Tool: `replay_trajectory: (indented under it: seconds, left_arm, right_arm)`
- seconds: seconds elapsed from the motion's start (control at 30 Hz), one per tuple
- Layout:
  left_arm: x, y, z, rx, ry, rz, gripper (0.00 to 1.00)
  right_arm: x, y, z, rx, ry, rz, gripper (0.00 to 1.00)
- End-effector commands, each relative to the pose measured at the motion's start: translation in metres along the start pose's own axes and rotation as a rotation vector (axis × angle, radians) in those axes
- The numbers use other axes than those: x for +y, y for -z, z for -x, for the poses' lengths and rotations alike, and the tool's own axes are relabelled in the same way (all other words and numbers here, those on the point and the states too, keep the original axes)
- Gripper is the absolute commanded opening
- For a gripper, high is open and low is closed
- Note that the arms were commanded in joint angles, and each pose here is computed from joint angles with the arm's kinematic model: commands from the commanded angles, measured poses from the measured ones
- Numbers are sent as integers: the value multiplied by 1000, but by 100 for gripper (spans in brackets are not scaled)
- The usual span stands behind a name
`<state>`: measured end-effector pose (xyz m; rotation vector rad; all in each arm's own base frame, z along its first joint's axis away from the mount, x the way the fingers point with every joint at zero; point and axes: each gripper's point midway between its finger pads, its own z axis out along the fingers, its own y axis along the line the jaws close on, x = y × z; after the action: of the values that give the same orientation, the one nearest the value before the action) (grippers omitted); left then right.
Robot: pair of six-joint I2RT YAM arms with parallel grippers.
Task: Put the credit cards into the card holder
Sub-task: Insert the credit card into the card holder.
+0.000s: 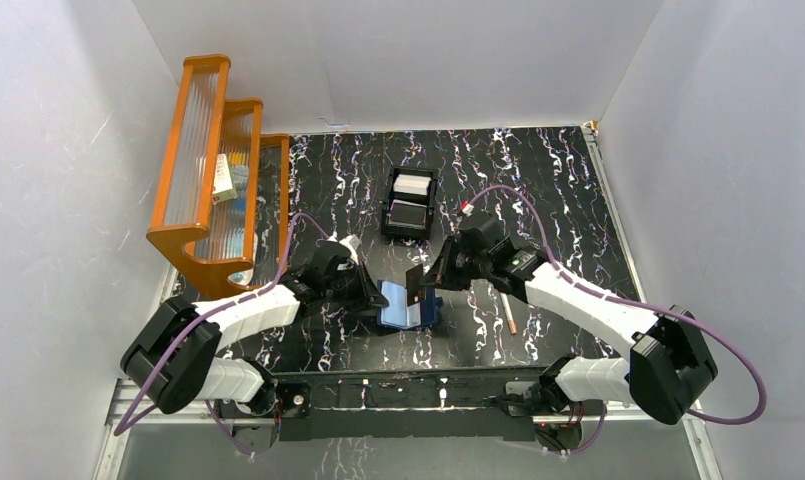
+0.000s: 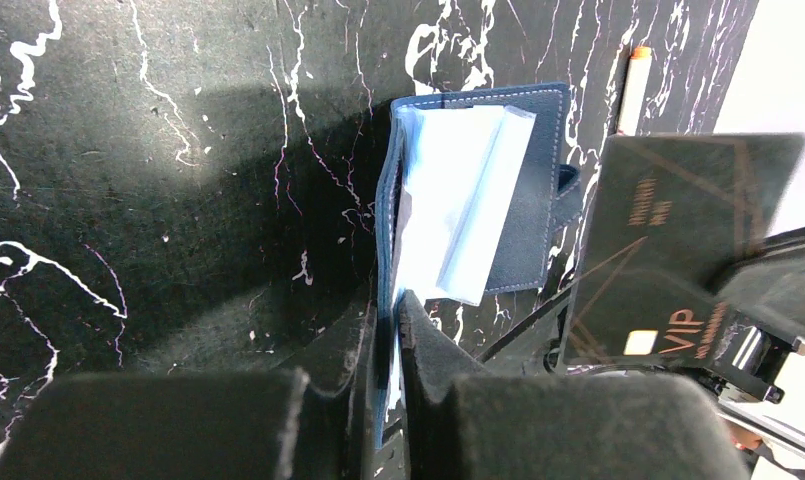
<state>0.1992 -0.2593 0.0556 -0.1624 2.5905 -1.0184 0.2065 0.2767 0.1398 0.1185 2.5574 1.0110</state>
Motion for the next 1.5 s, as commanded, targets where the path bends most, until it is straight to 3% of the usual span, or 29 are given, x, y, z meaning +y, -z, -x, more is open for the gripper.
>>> replay_trajectory:
  seconds: [0.0, 0.53, 0.87, 1.47]
  left_arm:
    - [-3, 0, 1, 0, -1, -24, 6]
    - [16, 14, -6, -4, -51, 55, 27]
    - [31, 15, -11, -8, -85, 94, 0]
    - [53, 11, -22, 16, -94, 140, 3]
  right_arm:
    - [24, -1, -4, -25, -58, 114, 0]
    - [-23, -53, -49, 100, 23, 36, 0]
    - [-29, -50, -53, 106, 76, 74, 0]
    - [-31, -54, -54, 98, 25, 182, 0]
